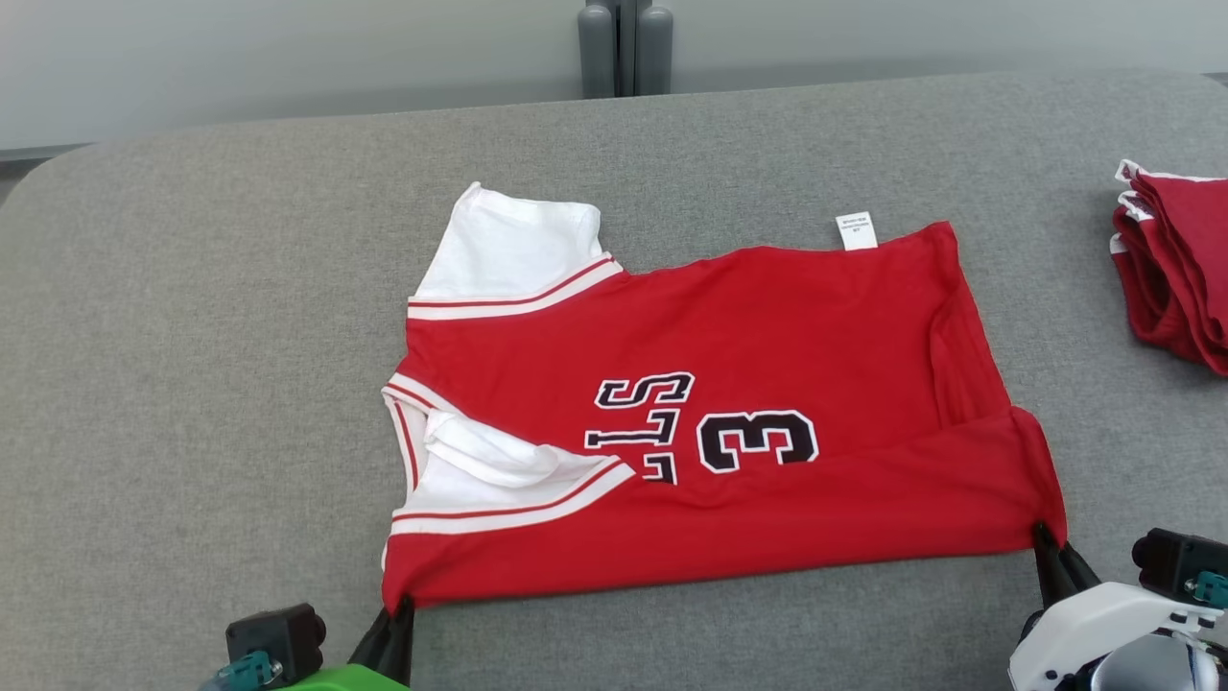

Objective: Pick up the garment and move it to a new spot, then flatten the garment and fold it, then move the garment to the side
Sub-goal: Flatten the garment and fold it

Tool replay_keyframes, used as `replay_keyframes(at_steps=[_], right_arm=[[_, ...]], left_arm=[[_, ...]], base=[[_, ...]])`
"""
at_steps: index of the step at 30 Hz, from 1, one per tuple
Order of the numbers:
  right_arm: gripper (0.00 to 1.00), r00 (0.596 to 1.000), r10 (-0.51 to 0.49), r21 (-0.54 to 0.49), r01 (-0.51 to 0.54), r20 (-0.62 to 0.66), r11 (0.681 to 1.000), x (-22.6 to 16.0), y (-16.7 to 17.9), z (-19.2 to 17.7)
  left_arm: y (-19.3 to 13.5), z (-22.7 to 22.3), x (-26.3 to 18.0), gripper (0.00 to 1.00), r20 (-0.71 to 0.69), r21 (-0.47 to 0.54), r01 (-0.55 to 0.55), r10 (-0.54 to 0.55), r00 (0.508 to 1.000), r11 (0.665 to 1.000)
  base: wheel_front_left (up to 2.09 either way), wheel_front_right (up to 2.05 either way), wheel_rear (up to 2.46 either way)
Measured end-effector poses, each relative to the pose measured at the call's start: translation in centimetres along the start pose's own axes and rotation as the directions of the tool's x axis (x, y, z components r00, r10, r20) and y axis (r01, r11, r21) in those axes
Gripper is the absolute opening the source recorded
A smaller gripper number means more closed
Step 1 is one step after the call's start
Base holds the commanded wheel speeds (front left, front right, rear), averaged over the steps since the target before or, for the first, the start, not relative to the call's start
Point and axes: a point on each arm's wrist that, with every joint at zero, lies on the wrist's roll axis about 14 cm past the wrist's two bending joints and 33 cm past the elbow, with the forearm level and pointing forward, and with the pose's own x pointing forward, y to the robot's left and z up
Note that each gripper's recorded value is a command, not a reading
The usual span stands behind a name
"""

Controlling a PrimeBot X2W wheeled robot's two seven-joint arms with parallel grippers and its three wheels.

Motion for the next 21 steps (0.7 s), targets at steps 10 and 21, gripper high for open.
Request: replay_keyframes(at_steps=[10, 21], right_arm=[[1.00, 0.996, -0.040, -0.005, 0.040, 0.086, 0.999, -0.9, -1.4, 2.4], [1.00, 0.972, 0.097, -0.079, -0.082, 0.212, 0.994, 3.1, 3.7, 8.2]], left_arm=[[1.2, 4.1, 1.3, 1.00, 0.092, 0.139, -0.011, -0.001, 0.996, 0.990], [-3.6, 16.5, 9.5, 1.00, 0.166, 0.470, 0.089, -0.187, 0.968, 0.878]], base=[[0.00, 0.00, 0.00], [0.00, 0.00, 0.00]])
